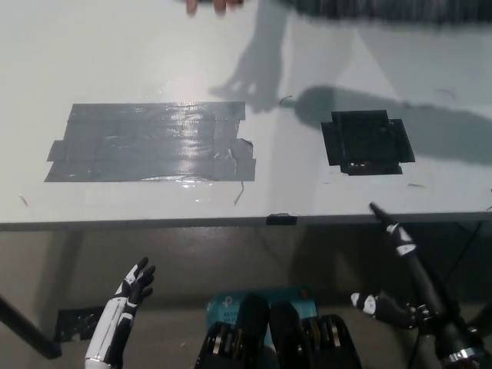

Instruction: A person hands a grey duster to the robot and the robot grabs it with its right hand and places it on the black marked spot infron tof it on the desk

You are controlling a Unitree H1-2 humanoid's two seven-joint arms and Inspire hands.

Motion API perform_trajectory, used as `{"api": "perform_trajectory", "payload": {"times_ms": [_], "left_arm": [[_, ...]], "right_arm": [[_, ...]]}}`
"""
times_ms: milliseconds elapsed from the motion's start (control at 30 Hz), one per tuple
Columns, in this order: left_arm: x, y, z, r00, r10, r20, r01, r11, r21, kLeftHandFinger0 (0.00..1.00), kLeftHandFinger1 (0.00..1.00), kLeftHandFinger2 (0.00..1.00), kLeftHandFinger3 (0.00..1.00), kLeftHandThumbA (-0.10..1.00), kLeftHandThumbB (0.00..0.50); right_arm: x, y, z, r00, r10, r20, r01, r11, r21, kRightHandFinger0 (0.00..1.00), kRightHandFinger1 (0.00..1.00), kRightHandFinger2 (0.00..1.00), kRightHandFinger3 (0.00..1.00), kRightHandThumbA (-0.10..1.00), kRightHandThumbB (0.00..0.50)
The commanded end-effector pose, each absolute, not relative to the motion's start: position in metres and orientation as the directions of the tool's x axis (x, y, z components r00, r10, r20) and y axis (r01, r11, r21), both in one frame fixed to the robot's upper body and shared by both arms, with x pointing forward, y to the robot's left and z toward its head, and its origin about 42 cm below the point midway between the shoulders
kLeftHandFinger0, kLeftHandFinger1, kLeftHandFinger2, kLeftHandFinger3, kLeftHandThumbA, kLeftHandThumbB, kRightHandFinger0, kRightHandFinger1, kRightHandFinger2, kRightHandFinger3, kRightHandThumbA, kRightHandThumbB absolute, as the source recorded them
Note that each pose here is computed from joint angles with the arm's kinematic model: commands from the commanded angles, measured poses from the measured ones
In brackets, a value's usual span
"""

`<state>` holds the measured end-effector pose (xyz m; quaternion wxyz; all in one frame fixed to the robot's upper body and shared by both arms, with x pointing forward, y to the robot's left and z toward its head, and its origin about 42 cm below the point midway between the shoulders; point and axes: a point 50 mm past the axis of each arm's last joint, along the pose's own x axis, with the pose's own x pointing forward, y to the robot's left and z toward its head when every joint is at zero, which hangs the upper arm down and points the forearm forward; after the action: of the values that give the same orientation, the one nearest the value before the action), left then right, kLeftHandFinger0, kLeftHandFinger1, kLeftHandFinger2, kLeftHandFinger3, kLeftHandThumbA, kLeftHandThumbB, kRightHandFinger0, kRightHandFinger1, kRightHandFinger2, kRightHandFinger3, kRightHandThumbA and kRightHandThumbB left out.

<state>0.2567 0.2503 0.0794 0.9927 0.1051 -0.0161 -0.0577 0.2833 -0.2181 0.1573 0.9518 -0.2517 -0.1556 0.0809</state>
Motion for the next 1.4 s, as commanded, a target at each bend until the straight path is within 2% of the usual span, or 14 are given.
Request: {"api": "perform_trajectory", "payload": {"times_ms": [0, 67, 167, 200, 233, 267, 400, 567, 767, 1000, 1033, 1367], "left_arm": [[0.260, 0.252, 0.093, 0.985, -0.149, 0.087, 0.124, 0.963, 0.241, 1.00, 1.00, 1.00, 1.00, 1.00, 0.198], [0.260, 0.252, 0.093, 0.985, -0.148, 0.084, 0.124, 0.963, 0.240, 1.00, 1.00, 1.00, 1.00, 1.00, 0.204], [0.261, 0.251, 0.093, 0.985, -0.149, 0.083, 0.125, 0.963, 0.240, 1.00, 1.00, 1.00, 1.00, 1.00, 0.205], [0.261, 0.251, 0.093, 0.984, -0.150, 0.095, 0.123, 0.962, 0.246, 1.00, 1.00, 1.00, 1.00, 0.99, 0.183], [0.261, 0.250, 0.092, 0.984, -0.151, 0.095, 0.123, 0.961, 0.247, 1.00, 1.00, 1.00, 1.00, 0.99, 0.183], [0.261, 0.250, 0.092, 0.985, -0.147, 0.086, 0.123, 0.962, 0.245, 1.00, 1.00, 1.00, 1.00, 0.99, 0.193], [0.261, 0.250, 0.092, 0.985, -0.148, 0.085, 0.123, 0.963, 0.241, 1.00, 1.00, 1.00, 1.00, 0.98, 0.199], [0.263, 0.250, 0.093, 0.985, -0.151, 0.086, 0.127, 0.962, 0.243, 1.00, 1.00, 1.00, 1.00, 0.99, 0.208], [0.265, 0.249, 0.094, 0.983, -0.158, 0.094, 0.131, 0.961, 0.242, 1.00, 1.00, 1.00, 1.00, 0.98, 0.184], [0.266, 0.248, 0.096, 0.984, -0.153, 0.092, 0.127, 0.963, 0.237, 1.00, 1.00, 1.00, 1.00, 0.96, 0.198], [0.266, 0.248, 0.096, 0.984, -0.154, 0.092, 0.128, 0.963, 0.237, 1.00, 1.00, 1.00, 1.00, 0.96, 0.195], [0.268, 0.248, 0.096, 0.982, -0.160, 0.097, 0.132, 0.960, 0.247, 1.00, 1.00, 1.00, 1.00, 0.98, 0.199]], "right_arm": [[0.270, -0.221, 0.223, 0.817, 0.159, 0.554, 0.262, 0.755, -0.602, 1.00, 1.00, 1.00, 1.00, 1.00, 0.354], [0.267, -0.220, 0.240, 0.802, 0.157, 0.577, 0.307, 0.720, -0.623, 1.00, 1.00, 1.00, 1.00, 1.00, 0.376], [0.265, -0.219, 0.267, 0.762, 0.167, 0.625, 0.399, 0.639, -0.658, 1.00, 1.00, 1.00, 1.00, 1.00, 0.382], [0.268, -0.216, 0.283, 0.731, 0.175, 0.660, 0.459, 0.589, -0.665, 1.00, 1.00, 1.00, 1.00, 1.00, 0.405], [0.268, -0.216, 0.283, 0.727, 0.177, 0.663, 0.464, 0.585, -0.665, 1.00, 1.00, 1.00, 1.00, 1.00, 0.406], [0.275, -0.214, 0.292, 0.715, 0.183, 0.675, 0.495, 0.550, -0.673, 1.00, 1.00, 1.00, 1.00, 1.00, 0.437], [0.288, -0.209, 0.314, 0.706, 0.183, 0.684, 0.536, 0.494, -0.685, 1.00, 1.00, 1.00, 1.00, 1.00, 0.465], [0.313, -0.200, 0.330, 0.706, 0.186, 0.683, 0.560, 0.443, -0.700, 1.00, 1.00, 1.00, 1.00, 1.00, 0.456], [0.354, -0.192, 0.317, 0.753, 0.189, 0.630, 0.513, 0.430, -0.743, 1.00, 1.00, 1.00, 1.00, 1.00, 0.458], [0.393, -0.180, 0.303, 0.835, 0.195, 0.515, 0.403, 0.421, -0.813, 1.00, 1.00, 1.00, 1.00, 1.00, 0.456], [0.402, -0.178, 0.301, 0.845, 0.191, 0.500, 0.393, 0.414, -0.821, 1.00, 1.00, 1.00, 1.00, 1.00, 0.471], [0.461, -0.166, 0.300, 0.915, 0.179, 0.362, 0.288, 0.340, -0.895, 1.00, 1.00, 1.00, 1.00, 1.00, 0.496]]}}
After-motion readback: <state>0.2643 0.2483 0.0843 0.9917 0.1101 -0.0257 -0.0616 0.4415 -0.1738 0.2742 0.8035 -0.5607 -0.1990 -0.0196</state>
